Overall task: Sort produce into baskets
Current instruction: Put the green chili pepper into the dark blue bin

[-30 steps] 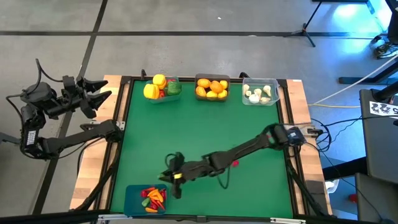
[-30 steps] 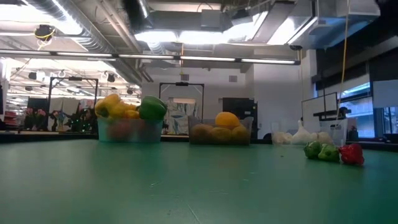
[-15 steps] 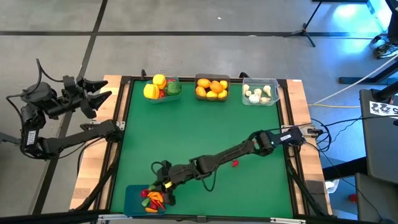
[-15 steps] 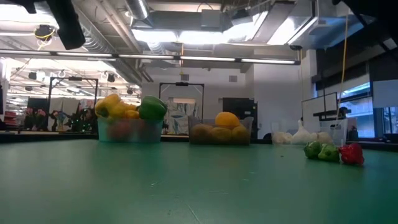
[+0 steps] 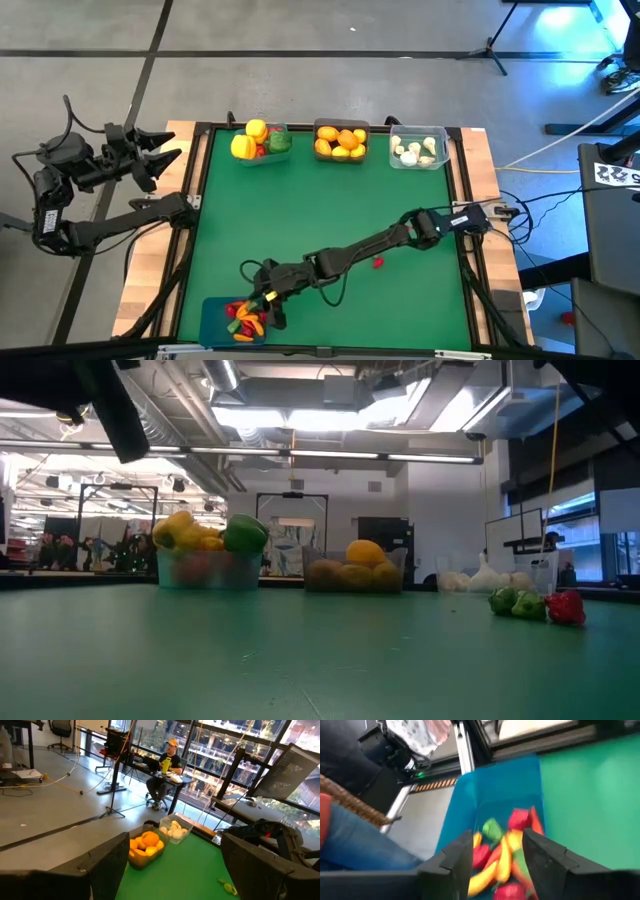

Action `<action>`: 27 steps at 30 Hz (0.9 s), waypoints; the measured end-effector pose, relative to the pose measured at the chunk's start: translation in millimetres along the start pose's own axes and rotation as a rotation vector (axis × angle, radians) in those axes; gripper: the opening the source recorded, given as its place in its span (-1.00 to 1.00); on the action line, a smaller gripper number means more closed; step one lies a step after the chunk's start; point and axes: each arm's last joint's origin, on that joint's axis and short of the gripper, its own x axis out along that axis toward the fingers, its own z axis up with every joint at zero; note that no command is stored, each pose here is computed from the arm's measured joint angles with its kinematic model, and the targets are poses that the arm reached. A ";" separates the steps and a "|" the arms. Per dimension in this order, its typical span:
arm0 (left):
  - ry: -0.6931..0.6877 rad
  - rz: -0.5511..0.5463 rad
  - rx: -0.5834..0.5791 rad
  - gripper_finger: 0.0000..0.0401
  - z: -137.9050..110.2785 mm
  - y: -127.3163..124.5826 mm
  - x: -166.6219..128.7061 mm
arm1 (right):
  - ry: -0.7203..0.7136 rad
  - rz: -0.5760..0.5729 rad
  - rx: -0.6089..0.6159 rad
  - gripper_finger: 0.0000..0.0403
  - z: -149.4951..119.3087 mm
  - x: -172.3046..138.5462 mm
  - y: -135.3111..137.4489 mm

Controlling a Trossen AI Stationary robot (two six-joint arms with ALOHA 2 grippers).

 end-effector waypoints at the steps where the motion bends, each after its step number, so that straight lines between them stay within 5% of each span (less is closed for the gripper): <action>1: 0.000 0.000 0.000 0.54 0.0 0.0 0.0 | 0.009 0.004 0.022 -0.16 2.2 -2.0 -1.7; 5: 0.001 0.001 -0.006 0.54 -0.1 0.0 0.0 | 0.071 -0.017 0.046 -0.14 21.0 -23.9 -4.0; 10: 0.002 0.001 -0.008 0.54 -0.2 0.1 0.0 | 0.241 -0.183 0.007 -0.14 48.7 -81.1 -0.7; 18: 0.004 0.001 -0.008 0.54 -0.3 0.1 0.0 | 0.708 -0.594 -0.098 -0.14 37.0 -171.2 9.9; 20: 0.004 0.001 -0.008 0.54 -0.4 0.1 0.0 | 0.773 -0.614 -0.088 -0.13 29.9 -182.1 7.7; 27: 0.016 0.004 -0.001 0.54 -1.5 0.4 0.0 | 0.642 -0.679 0.059 -0.13 16.4 -256.7 11.9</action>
